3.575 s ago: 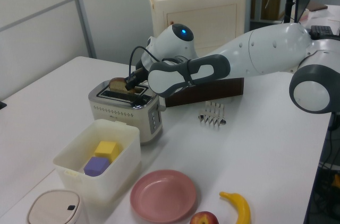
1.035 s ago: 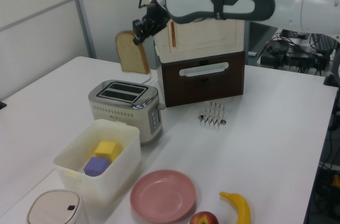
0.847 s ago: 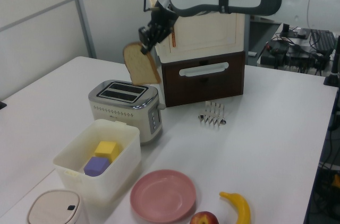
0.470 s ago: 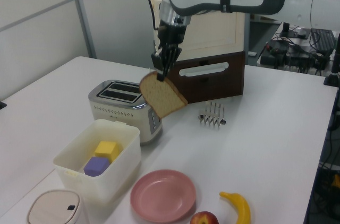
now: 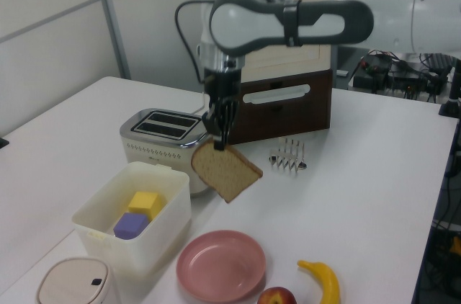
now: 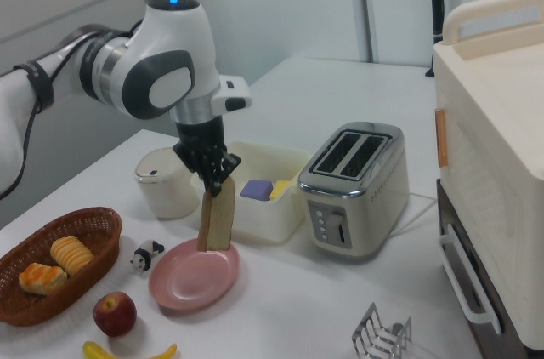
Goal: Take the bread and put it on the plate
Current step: 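Carry the toast over the pink plate and lower it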
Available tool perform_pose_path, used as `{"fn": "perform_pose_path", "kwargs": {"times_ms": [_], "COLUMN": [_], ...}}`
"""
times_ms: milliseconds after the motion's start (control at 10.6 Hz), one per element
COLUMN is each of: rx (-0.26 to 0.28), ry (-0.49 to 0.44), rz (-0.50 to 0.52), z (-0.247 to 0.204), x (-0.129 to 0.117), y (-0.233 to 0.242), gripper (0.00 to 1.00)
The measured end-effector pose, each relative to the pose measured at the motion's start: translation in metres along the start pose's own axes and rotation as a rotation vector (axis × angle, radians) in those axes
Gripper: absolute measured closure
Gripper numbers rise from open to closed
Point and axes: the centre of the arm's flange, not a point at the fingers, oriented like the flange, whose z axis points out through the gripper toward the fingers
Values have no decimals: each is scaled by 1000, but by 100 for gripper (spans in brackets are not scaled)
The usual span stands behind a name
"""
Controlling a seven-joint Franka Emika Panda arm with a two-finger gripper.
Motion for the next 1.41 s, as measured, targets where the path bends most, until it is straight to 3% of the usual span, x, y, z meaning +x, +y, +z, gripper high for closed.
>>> {"fn": "perform_pose_path", "kwargs": {"times_ms": [565, 1035, 1411], "rx": [-60, -101, -122], "ry": [-160, -204, -229], "rz": [-69, -132, -143], "z": [94, 121, 139], "x": [13, 14, 11], "y": [-31, -65, -93], "gripper": [90, 87, 26]}}
